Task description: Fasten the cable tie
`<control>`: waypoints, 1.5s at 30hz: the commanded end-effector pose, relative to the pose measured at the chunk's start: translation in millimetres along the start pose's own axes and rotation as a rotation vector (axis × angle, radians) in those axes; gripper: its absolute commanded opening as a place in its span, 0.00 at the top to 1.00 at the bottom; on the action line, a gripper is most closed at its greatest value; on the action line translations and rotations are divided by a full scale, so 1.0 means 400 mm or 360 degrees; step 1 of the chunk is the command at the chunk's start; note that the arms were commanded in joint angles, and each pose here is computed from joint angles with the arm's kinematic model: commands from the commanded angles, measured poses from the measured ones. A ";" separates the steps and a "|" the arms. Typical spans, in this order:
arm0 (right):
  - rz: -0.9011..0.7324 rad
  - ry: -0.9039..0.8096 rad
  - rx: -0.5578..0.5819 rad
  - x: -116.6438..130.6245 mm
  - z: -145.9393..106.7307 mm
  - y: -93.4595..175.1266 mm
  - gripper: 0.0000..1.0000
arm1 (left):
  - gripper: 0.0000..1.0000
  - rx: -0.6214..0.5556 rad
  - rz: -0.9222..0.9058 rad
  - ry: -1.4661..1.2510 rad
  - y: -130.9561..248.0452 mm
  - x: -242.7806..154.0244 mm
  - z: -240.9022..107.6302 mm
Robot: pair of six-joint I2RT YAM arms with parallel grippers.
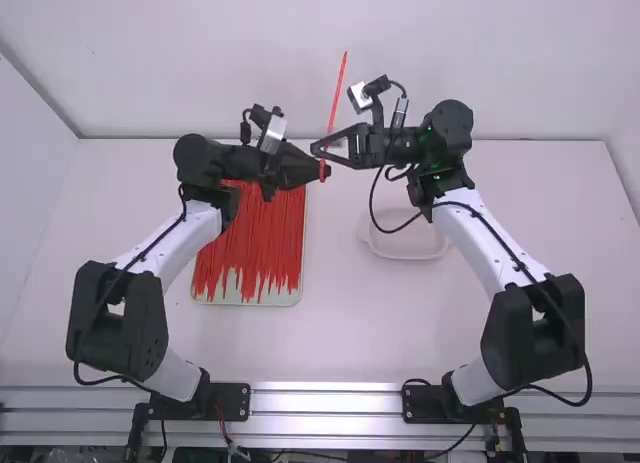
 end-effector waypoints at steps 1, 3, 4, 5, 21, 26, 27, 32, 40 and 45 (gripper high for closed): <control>0.0016 0.0113 -0.0009 0.053 0.020 0.004 1.00 | 0.98 -0.0021 0.0038 -0.0108 0.017 -0.008 0.037; 0.0019 0.0115 -0.0006 0.054 0.019 0.001 1.00 | 0.98 -0.0020 0.0035 -0.0107 0.016 -0.009 0.037; 0.0016 0.0126 -0.0011 0.053 0.020 0.002 1.00 | 0.98 -0.0021 0.0035 -0.0107 0.015 -0.009 0.037; 0.0013 0.0133 -0.0014 0.053 0.021 0.004 1.00 | 0.98 -0.0021 0.0036 -0.0107 0.015 -0.008 0.037; -0.0162 0.0248 -0.0075 -0.020 0.034 0.129 1.00 | 0.01 -0.0103 0.0364 0.0280 0.042 0.099 -0.011; -0.0383 0.0191 -0.0172 -0.106 0.018 0.195 1.00 | 0.01 -0.0044 0.0463 0.0466 0.048 0.128 -0.055; -0.0415 0.0187 -0.0181 -0.116 0.014 0.203 1.00 | 0.01 -0.0036 0.0469 0.0479 0.048 0.130 -0.060; -0.0875 0.0092 -0.0254 -0.223 -0.029 0.291 1.00 | 0.01 -0.0013 0.0676 0.0756 0.073 0.165 -0.116; -0.1551 -0.0118 -0.0122 -0.328 -0.128 0.384 1.00 | 0.01 0.0136 0.0944 0.1031 0.106 0.182 -0.220; -0.1826 -0.0223 0.0026 -0.354 -0.186 0.407 1.00 | 0.01 0.0194 0.1096 0.1193 0.132 0.186 -0.264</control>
Point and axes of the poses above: each hand's point on the last joint's axis, 136 mm out from that joint toward the fingers, its own y axis back along the fingers, its own x axis along the line the jaws close on, z = x × y, the point moved 5 cm from there along y, back along the fingers, and after that the axes turned 6 degrees about y, right-handed, at the moved point
